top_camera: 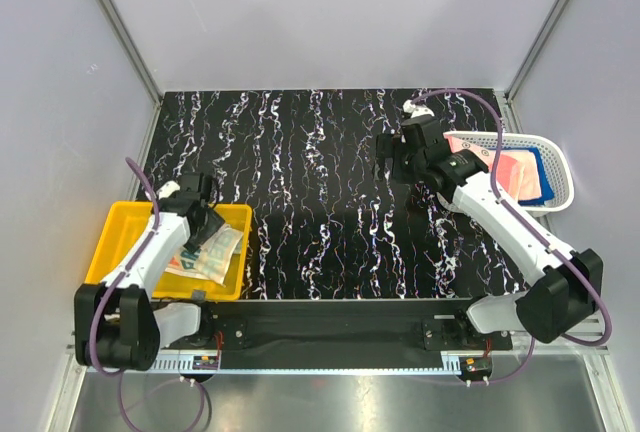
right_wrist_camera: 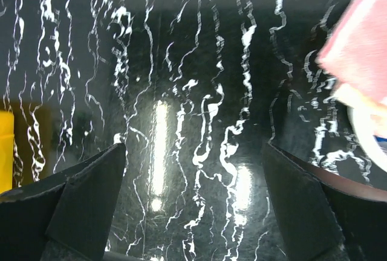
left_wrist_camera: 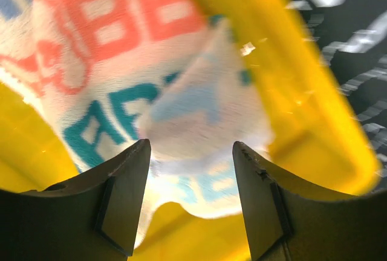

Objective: Fold and stack the towels
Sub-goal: Grab crumpled towel

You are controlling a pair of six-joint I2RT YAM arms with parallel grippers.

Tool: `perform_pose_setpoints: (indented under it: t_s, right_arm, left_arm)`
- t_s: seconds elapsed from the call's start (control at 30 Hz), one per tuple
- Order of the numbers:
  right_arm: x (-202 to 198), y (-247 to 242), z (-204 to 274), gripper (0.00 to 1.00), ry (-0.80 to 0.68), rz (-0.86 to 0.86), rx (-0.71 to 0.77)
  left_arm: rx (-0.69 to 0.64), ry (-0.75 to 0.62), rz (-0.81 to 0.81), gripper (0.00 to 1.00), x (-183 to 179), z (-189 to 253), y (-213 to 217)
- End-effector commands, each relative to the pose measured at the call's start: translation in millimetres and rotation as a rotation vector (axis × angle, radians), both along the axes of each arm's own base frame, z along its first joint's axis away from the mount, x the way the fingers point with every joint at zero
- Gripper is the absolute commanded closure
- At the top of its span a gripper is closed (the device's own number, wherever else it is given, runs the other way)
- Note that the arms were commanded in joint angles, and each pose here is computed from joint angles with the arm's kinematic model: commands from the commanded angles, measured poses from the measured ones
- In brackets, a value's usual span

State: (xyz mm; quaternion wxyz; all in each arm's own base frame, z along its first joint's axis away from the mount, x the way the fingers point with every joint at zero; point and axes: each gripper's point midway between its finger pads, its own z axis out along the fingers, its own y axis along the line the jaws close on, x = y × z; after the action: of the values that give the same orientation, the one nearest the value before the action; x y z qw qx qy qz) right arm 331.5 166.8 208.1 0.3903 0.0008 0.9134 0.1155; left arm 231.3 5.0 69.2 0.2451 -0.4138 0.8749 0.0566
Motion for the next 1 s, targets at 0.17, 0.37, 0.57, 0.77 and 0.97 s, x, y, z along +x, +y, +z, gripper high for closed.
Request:
perform_pose_setpoints:
  t_s: [0.17, 0.37, 0.57, 0.77, 0.97]
  right_arm:
    - [5.2, 13.9, 4.9, 0.00, -0.055, 0.050, 0.040]
    - [3.6, 16.4, 6.4, 0.00, -0.058, 0.064, 0.053]
    - [5.4, 18.0, 8.5, 0.00, -0.065, 0.066, 0.059]
    - [9.9, 18.9, 8.2, 0.00, -0.064, 0.061, 0.052]
    - [12.4, 23.8, 9.1, 0.00, -0.056, 0.060, 0.073]
  left_arm:
    - [-0.013, 0.024, 0.099, 0.51, 3.4, -23.3, 7.9]
    - [0.029, -0.007, 0.091, 0.65, 6.5, -3.1, 15.2]
    - [0.057, -0.072, 0.044, 0.97, 7.3, 29.9, 18.6]
    - [0.078, -0.172, 0.009, 1.00, 10.3, 72.1, 21.4]
    - [0.100, -0.332, -0.040, 1.00, 12.7, 131.1, 22.5]
